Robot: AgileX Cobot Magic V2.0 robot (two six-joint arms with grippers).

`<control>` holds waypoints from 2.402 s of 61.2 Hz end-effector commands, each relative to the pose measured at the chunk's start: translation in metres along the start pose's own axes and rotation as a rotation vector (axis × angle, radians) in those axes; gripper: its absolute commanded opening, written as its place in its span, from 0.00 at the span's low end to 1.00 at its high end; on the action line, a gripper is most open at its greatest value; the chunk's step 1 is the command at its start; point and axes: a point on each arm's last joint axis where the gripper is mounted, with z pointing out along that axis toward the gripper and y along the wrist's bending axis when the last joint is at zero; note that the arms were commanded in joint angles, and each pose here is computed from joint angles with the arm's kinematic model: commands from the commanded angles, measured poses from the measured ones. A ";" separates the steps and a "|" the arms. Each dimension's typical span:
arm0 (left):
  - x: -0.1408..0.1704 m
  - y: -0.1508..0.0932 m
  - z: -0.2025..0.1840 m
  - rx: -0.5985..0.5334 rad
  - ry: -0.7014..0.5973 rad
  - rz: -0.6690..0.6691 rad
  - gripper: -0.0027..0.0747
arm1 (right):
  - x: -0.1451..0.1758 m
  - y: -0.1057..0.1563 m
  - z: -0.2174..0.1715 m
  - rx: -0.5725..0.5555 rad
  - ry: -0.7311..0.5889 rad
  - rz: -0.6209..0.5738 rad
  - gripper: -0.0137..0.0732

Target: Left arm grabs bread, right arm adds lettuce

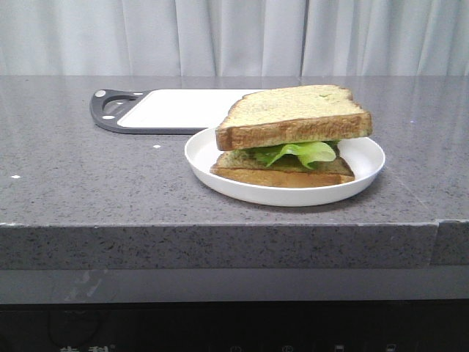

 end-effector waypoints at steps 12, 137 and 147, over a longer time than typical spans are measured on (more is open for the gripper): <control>-0.007 0.000 -0.002 0.002 -0.098 0.002 0.01 | -0.009 0.000 -0.006 0.007 -0.079 -0.002 0.08; -0.007 0.000 -0.002 0.002 -0.096 0.002 0.01 | 0.139 -0.023 0.078 0.042 -0.883 -0.002 0.08; -0.007 0.000 -0.002 0.002 -0.096 0.002 0.01 | 0.139 -0.023 0.078 0.044 -0.884 -0.002 0.08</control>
